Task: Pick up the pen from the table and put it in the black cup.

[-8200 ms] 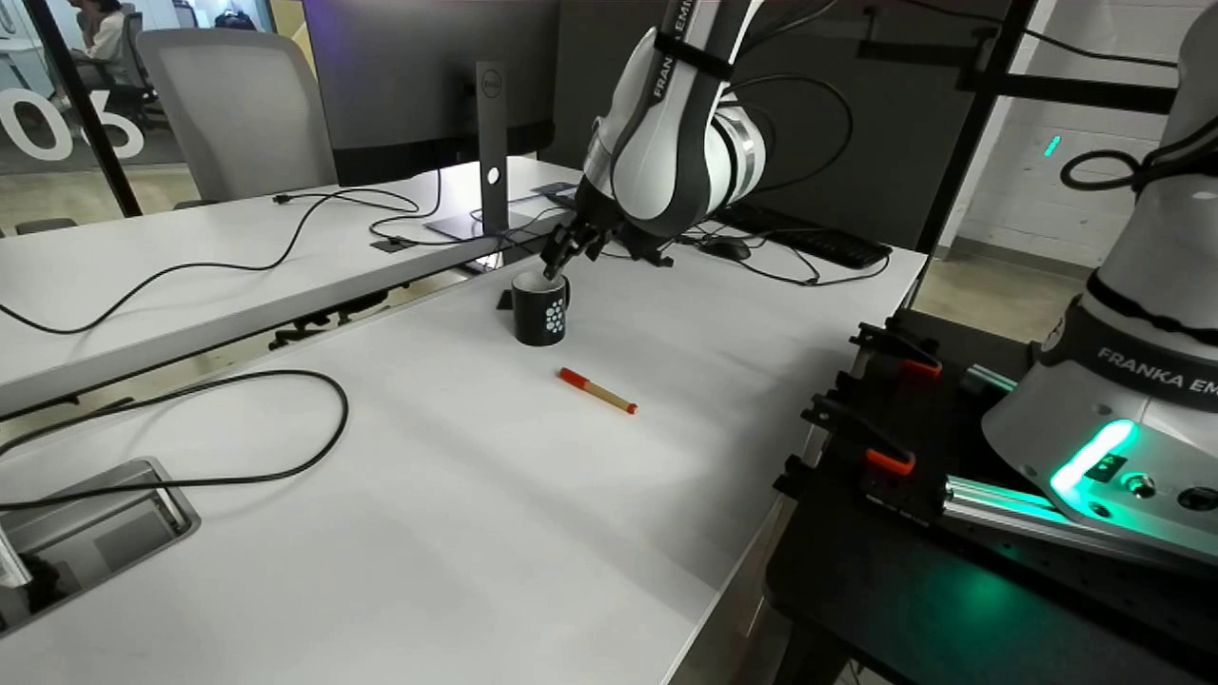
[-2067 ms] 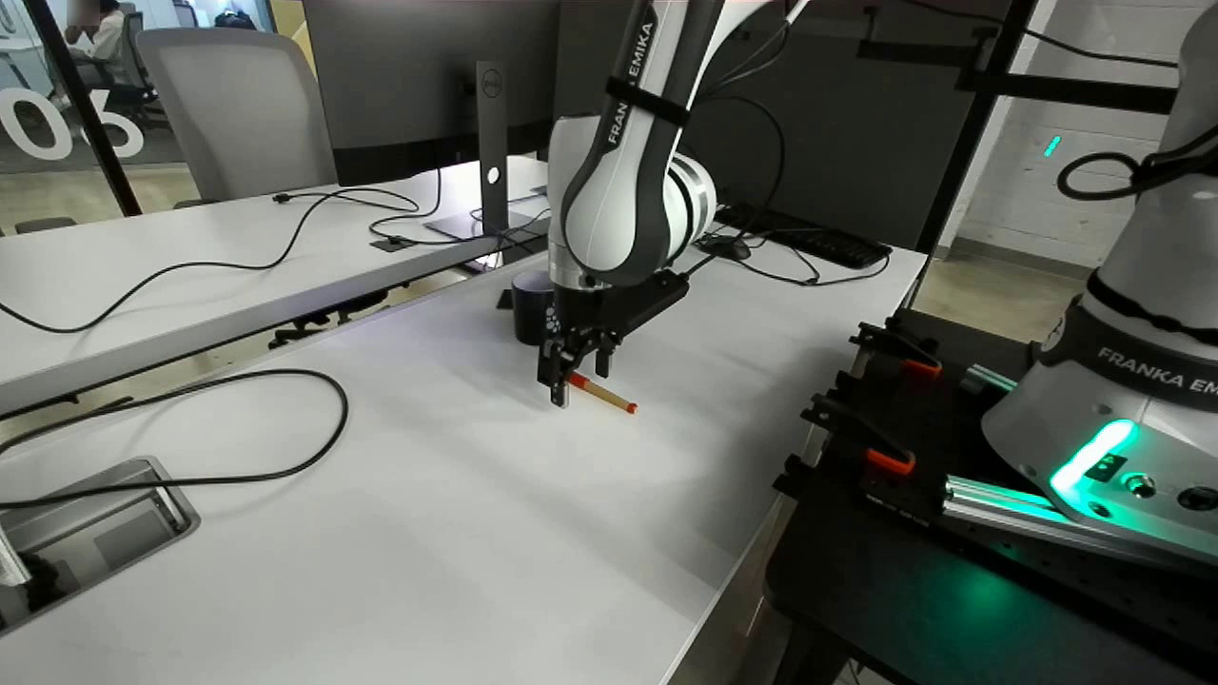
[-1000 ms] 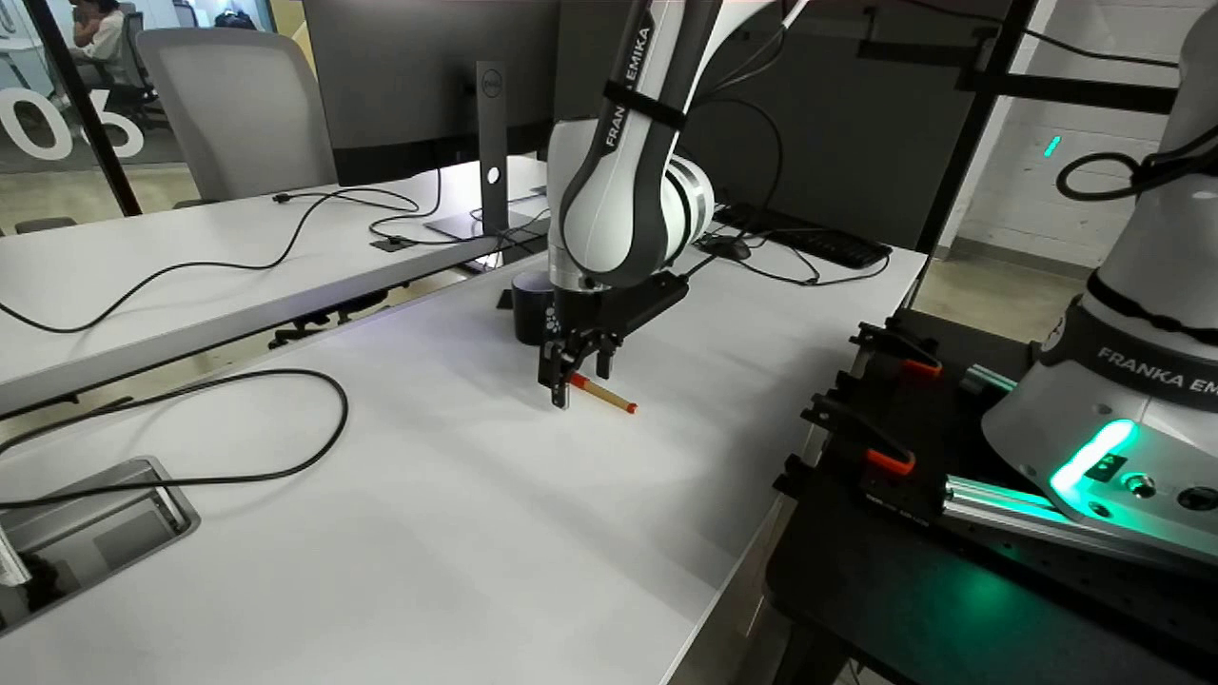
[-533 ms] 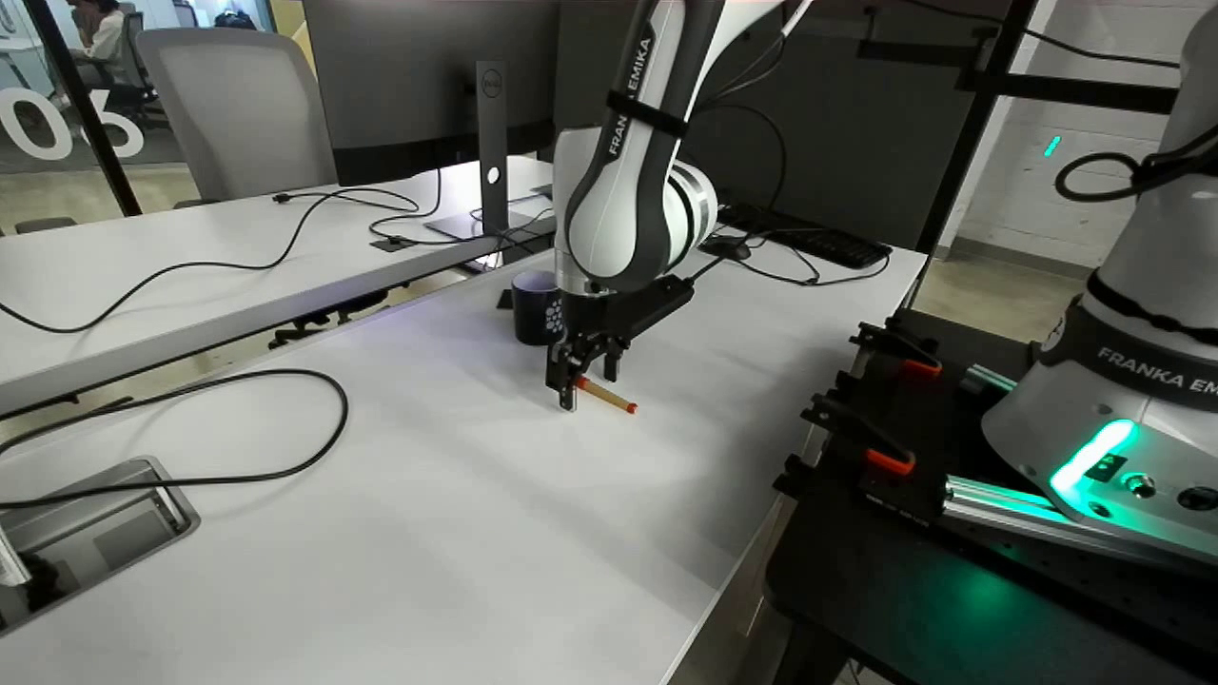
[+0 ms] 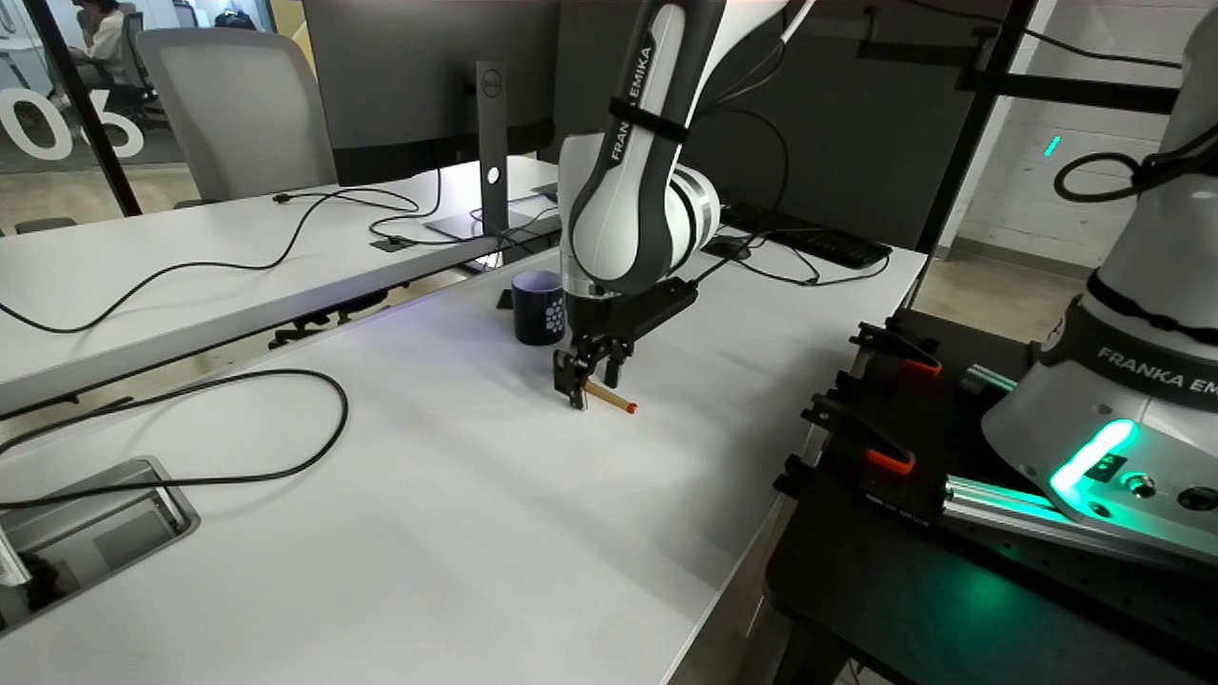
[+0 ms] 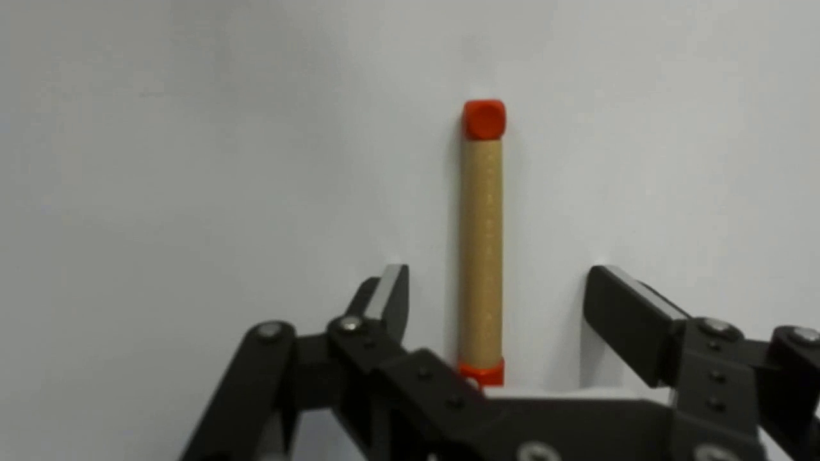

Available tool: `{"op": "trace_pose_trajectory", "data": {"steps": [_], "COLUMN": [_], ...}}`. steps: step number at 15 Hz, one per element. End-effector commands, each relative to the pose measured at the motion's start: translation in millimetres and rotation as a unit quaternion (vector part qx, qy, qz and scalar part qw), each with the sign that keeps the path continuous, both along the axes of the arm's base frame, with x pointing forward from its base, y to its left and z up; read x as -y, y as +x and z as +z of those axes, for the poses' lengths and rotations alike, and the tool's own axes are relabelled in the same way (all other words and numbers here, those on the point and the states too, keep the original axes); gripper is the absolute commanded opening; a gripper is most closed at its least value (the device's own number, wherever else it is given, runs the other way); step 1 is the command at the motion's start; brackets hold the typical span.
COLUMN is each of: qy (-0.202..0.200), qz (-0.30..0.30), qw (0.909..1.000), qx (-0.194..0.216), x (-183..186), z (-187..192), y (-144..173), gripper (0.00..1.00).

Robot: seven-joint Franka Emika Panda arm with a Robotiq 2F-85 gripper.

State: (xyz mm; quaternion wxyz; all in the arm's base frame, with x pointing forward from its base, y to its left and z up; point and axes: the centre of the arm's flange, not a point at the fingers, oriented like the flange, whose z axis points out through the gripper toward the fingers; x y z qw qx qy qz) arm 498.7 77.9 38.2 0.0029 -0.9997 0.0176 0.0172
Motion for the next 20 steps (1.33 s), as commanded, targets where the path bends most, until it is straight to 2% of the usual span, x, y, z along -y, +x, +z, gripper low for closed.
{"op": "trace_pose_trajectory", "data": {"steps": [1, 7, 9, 20], "qy": [-0.003, -0.004, -0.004, -0.013], "qz": [-0.008, -0.013, -0.014, -0.026], "qw": [1.0000, 0.9999, 0.9999, 0.9993], "qx": [-0.002, 0.001, 0.001, 0.023], "x": [1, 0, 0, -8], "z": [-2, -1, -1, 16], "y": [4, 5, 5, 0], "gripper": [0.44, 0.01, 0.05, 0.05]}}
